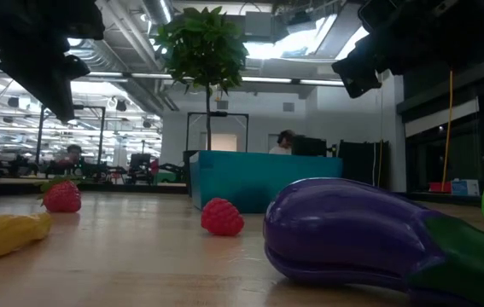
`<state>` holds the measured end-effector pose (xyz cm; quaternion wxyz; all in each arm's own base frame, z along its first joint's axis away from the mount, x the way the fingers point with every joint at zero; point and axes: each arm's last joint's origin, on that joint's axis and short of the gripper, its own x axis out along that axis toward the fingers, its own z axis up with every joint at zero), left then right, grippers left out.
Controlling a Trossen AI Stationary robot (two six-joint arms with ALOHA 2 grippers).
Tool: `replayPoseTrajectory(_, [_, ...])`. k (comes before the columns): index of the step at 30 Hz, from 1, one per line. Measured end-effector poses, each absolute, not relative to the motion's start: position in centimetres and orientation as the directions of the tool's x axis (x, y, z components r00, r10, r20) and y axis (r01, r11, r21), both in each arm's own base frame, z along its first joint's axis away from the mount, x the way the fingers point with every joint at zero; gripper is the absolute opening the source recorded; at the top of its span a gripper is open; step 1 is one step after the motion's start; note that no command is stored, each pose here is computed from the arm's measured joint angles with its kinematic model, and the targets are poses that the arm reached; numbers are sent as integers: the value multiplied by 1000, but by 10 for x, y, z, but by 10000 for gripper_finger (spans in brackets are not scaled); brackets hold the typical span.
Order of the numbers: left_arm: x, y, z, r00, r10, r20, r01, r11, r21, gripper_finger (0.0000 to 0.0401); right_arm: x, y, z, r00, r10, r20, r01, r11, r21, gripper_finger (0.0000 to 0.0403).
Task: Pick and placing Produce into tupperware
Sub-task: Put the blackberry into the blue bin
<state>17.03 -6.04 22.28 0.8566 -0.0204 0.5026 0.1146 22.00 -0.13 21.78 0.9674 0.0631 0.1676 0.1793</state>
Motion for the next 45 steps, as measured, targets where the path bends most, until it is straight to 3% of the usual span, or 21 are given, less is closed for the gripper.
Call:
replayPoseTrajectory(6, [170, -60, 223, 466, 181, -866, -239, 968, 73, 32, 220, -1, 218, 880, 368, -302, -325, 928, 182, 207])
replayPoseTrajectory(17, [153, -52, 183, 362, 266, -893, -352, 926, 133, 170, 220, -1, 218, 879, 368, -302, -325, 928, 182, 207])
replayPoseTrajectory(22, [154, -52, 178, 379, 258, -889, -331, 935, 130, 207, 220, -1, 218, 879, 368, -302, -325, 928, 182, 207])
replayPoseTrajectory(36, [157, -54, 177, 405, 211, -890, -297, 951, 91, 201, 220, -1, 218, 879, 368, -302, -327, 928, 179, 207])
replayPoseTrajectory(45, [154, -52, 155, 463, 223, -858, -243, 963, 119, 192, 220, -1, 218, 879, 368, -302, -326, 928, 181, 207])
